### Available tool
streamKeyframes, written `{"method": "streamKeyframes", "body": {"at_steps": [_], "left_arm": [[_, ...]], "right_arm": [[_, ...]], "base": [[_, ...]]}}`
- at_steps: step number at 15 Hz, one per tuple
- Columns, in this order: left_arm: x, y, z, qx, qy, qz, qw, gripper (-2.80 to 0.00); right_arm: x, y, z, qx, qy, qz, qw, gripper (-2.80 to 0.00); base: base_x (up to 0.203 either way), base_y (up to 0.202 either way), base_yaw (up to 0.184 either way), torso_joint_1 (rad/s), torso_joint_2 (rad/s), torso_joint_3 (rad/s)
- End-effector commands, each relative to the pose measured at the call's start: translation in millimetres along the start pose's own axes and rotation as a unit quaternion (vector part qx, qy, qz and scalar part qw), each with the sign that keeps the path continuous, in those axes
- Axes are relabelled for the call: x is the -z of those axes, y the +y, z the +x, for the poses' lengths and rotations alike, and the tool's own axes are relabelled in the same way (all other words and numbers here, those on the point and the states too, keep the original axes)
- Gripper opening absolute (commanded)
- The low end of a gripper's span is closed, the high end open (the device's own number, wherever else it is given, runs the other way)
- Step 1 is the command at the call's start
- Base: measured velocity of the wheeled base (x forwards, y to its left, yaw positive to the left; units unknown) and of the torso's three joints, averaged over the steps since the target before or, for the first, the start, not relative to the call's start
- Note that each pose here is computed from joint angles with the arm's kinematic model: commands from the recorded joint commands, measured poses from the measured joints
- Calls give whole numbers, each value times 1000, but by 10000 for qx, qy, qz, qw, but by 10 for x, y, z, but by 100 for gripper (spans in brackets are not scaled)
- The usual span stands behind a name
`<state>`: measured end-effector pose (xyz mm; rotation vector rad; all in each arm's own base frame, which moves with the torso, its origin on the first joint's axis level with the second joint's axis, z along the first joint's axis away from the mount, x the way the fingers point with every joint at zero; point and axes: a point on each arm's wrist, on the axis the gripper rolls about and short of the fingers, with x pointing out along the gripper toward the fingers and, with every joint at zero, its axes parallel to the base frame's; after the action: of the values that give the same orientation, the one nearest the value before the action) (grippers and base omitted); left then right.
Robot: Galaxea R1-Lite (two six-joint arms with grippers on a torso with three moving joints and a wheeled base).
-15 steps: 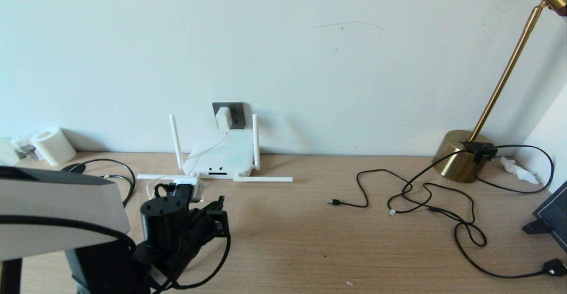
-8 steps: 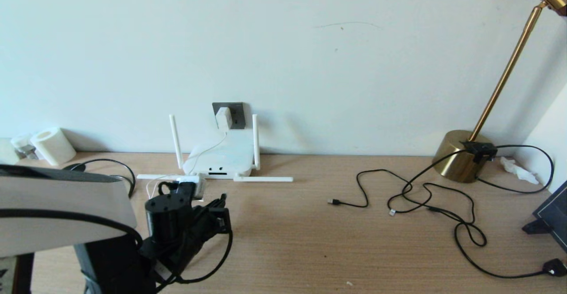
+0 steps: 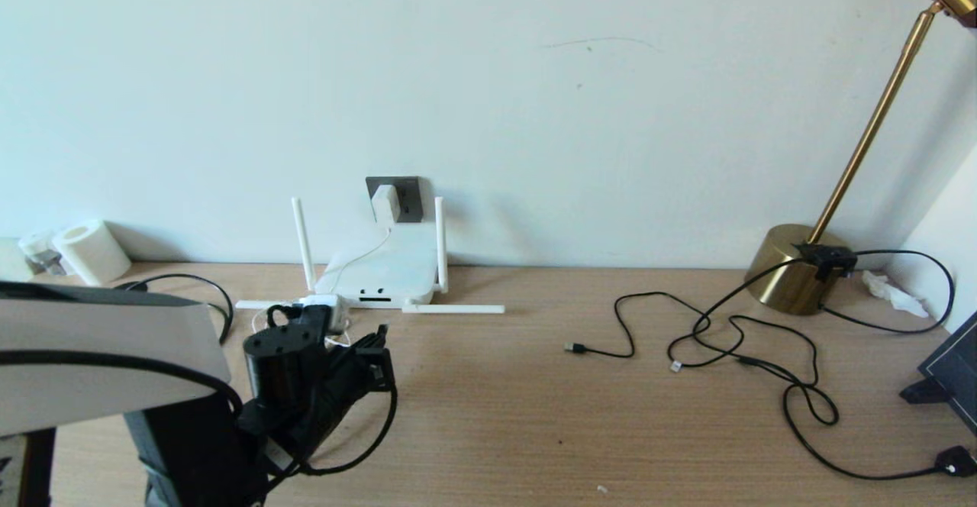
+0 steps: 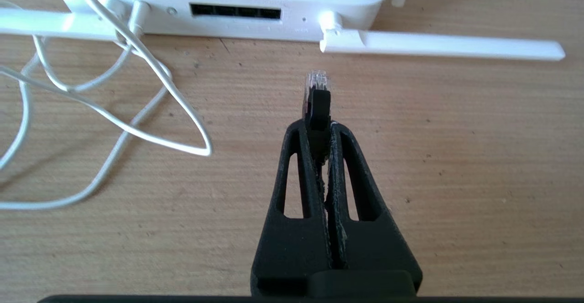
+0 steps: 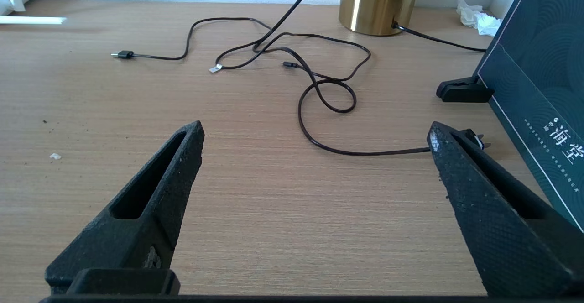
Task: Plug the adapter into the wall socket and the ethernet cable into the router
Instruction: Align cable and router interface
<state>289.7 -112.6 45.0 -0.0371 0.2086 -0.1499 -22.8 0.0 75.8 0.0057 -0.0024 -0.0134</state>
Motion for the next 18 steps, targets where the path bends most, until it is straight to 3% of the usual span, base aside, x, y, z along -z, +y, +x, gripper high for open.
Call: {"method": "streamKeyframes", "body": {"at_steps": [1,7,18], "left_arm": [[-40,25,6,-27,-99,-32,9999,-280],[-72,29,66,229,-173,-110,9995,-280],[-18,194,211,191,-128,-242,9994,-280]], "right_arm": [[0,0,0,2,-4,2,10000,0],[0,0,0,2,-4,2,10000,0],[0,0,0,2,-4,2,10000,0]], "base": [[0,0,0,0,0,0],[0,0,0,0,0,0],[0,0,0,0,0,0]]}}
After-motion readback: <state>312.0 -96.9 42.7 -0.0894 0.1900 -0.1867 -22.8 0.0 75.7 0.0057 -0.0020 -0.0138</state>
